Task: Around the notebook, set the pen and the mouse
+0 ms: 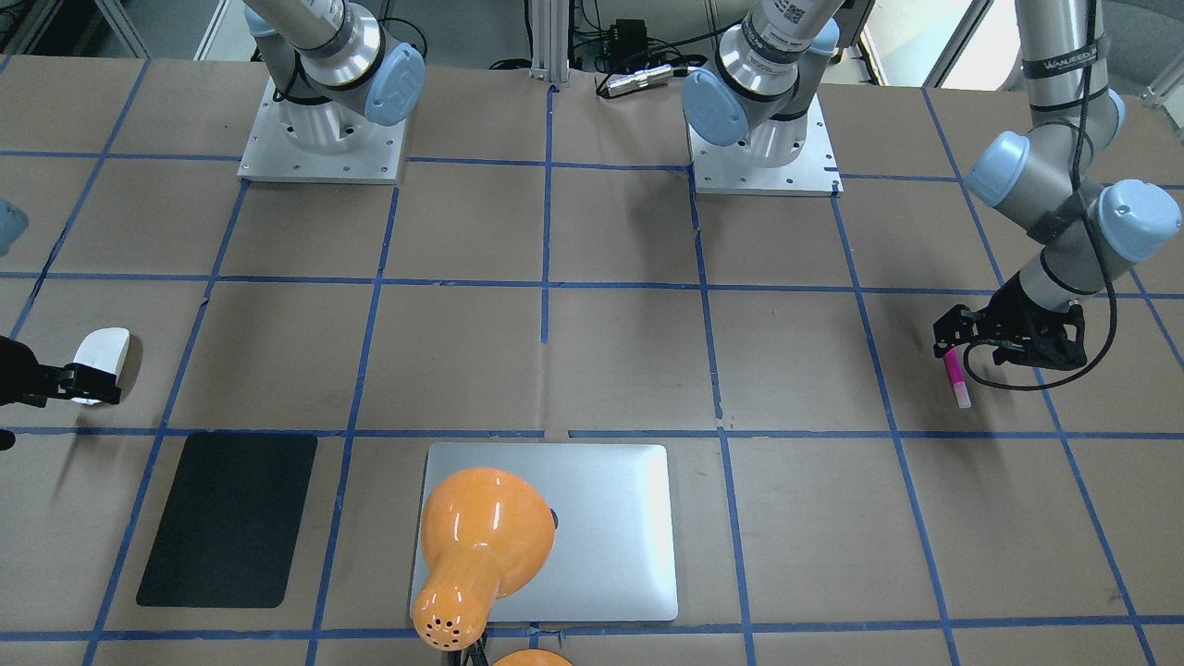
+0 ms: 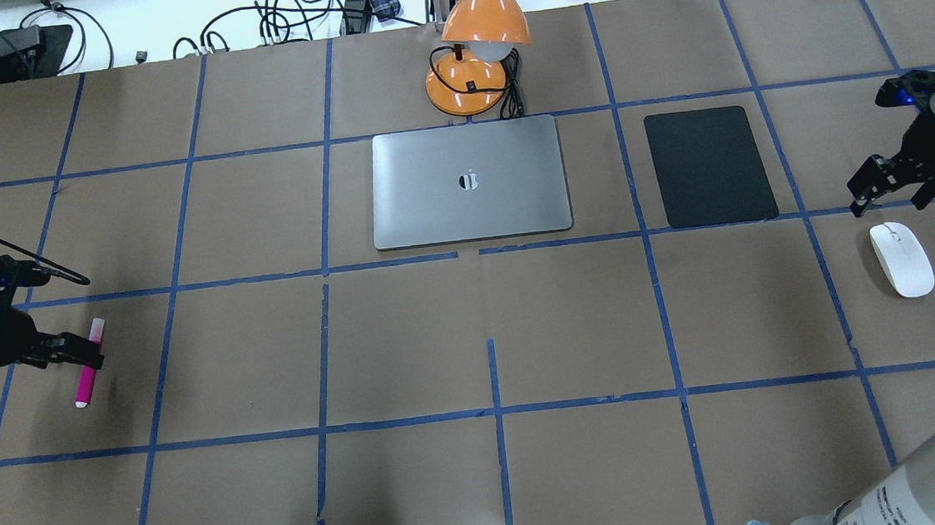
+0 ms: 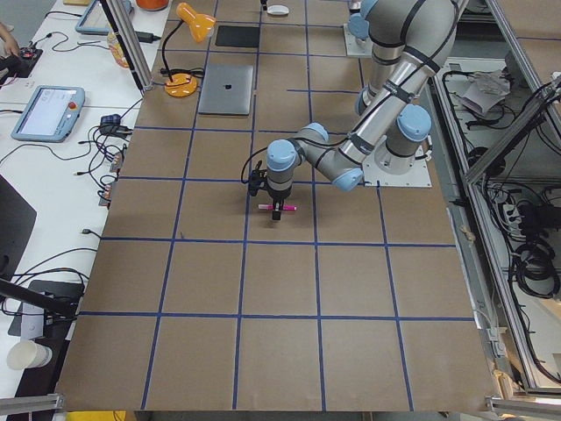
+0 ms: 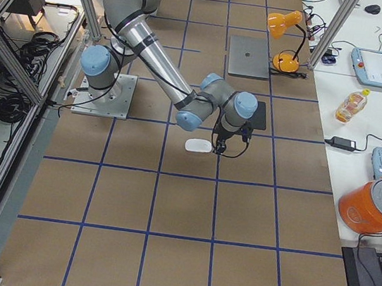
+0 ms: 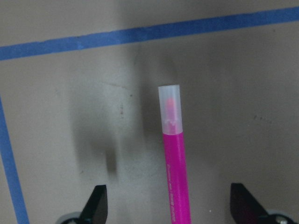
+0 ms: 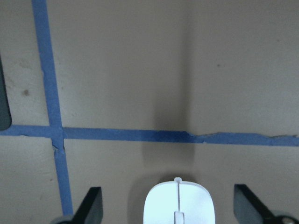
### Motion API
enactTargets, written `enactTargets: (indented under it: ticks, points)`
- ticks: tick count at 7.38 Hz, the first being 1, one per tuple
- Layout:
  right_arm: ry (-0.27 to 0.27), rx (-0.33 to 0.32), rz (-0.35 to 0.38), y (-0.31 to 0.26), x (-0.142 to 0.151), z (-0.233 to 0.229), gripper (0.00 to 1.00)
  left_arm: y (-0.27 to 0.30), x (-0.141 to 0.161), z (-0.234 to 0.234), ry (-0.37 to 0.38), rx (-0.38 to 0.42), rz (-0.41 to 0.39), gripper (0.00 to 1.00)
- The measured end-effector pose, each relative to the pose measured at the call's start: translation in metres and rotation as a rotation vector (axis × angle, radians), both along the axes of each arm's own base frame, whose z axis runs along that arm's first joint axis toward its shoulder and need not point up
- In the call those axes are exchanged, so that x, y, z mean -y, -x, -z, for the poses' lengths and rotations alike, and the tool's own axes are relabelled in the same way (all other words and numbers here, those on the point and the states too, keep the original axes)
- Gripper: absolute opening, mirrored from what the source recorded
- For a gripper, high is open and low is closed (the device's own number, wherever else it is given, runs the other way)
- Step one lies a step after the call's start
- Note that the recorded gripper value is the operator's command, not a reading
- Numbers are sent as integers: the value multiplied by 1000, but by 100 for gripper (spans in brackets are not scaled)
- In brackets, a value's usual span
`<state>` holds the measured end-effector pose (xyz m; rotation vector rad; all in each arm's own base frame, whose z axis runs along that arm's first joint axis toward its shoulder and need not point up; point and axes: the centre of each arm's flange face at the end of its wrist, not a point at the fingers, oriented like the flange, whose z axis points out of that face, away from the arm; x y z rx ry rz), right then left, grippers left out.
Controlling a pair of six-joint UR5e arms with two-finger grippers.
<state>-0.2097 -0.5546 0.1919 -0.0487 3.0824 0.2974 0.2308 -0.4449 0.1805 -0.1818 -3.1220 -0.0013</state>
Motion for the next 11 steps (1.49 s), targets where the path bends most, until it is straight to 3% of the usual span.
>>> enactTargets:
  ticks: [2, 3, 7, 10, 11]
  points:
    - [-35, -27, -9, -2, -12, 13, 100, -1, 0, 7, -9, -8, -3, 6]
    - [-32, -41, -13, -2, -13, 15, 100, -1, 0, 8, -10, -8, -4, 0]
    - [-33, -47, -15, -1, -14, 20, 98, 3, 0, 5, -18, -16, -21, 0]
    - [-39, -45, -13, -1, -14, 24, 77, 62, 3, -34, -87, -48, -253, 0]
    - [-40, -46, -12, 0, -14, 24, 62, 106, 8, -52, -100, -46, -368, 0]
